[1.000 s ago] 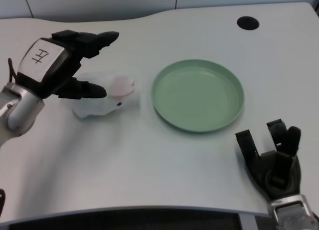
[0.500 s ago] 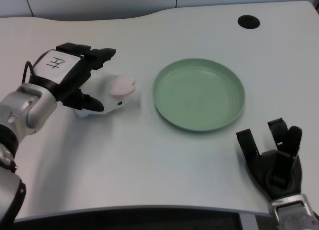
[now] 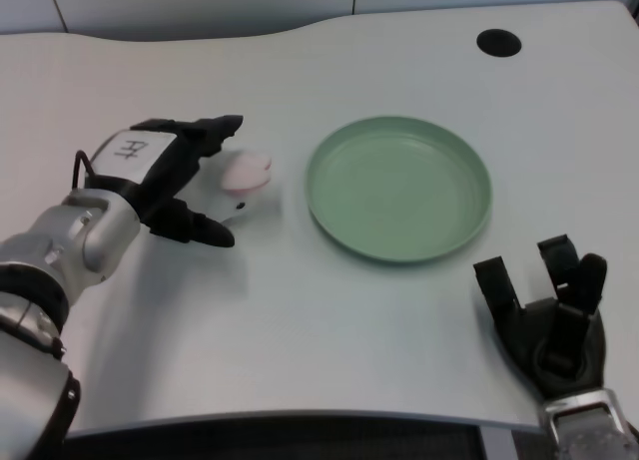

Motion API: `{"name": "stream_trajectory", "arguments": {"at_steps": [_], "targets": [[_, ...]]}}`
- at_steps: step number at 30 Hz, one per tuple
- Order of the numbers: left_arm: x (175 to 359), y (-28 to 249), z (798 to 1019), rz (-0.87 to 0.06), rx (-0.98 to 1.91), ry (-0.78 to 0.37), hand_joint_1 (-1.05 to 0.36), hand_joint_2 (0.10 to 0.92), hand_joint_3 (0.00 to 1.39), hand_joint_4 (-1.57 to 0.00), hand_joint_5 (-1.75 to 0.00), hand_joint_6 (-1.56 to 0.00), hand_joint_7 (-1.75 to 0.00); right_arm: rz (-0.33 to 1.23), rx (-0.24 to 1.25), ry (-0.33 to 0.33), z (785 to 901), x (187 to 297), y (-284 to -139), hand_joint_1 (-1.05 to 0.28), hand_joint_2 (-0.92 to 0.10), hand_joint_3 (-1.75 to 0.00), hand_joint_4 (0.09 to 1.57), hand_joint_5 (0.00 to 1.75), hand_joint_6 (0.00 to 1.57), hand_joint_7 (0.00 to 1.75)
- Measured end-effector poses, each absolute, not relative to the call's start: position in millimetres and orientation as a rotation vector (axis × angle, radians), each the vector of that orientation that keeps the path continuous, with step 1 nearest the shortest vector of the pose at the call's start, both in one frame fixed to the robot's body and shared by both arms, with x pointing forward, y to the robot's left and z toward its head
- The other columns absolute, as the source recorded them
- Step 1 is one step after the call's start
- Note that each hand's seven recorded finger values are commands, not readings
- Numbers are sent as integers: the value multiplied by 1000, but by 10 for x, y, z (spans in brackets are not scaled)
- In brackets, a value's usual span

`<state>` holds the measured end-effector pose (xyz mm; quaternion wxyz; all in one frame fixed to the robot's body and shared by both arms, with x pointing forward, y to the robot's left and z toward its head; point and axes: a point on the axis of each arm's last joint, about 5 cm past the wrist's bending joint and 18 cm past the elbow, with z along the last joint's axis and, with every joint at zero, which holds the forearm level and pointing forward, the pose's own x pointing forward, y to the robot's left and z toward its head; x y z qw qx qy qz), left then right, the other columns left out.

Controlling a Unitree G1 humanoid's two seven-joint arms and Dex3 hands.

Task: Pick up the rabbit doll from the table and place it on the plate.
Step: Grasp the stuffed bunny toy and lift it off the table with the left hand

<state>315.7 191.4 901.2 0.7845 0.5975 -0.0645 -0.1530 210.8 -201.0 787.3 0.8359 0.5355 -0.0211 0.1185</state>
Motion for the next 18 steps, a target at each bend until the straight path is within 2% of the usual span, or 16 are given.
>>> {"name": "stream_trajectory", "arguments": {"at_steps": [2, 7, 8, 10, 18], "targets": [[3140, 1887, 8971, -335, 1290, -125, -870, 758, 0, -251, -39, -184, -17, 260, 1130, -48, 7875, 2109, -2011, -543, -921, -180, 776, 1746, 610, 1724], [3139, 1885, 8960, -328, 1311, -120, -838, 741, 0, -260, -37, -193, -12, 268, 1117, -50, 7876, 2109, -2010, -541, -921, -188, 775, 1746, 599, 1738], [3137, 1884, 8954, -329, 1328, -123, -537, 691, 4, -418, -76, -330, -36, 268, 1116, -53, 7877, 2107, -2013, -533, -921, -173, 770, 1746, 593, 1741], [3130, 1883, 8933, -330, 1382, -129, -357, 670, 5, -517, -78, -418, -33, 269, 1115, -60, 7878, 2099, -2020, -528, -921, -165, 768, 1746, 589, 1744], [3128, 1877, 8921, -325, 1428, -150, -309, 667, 2, -558, -51, -451, -15, 277, 1121, -67, 7880, 2091, -2023, -527, -921, -162, 767, 1746, 587, 1746]]}}
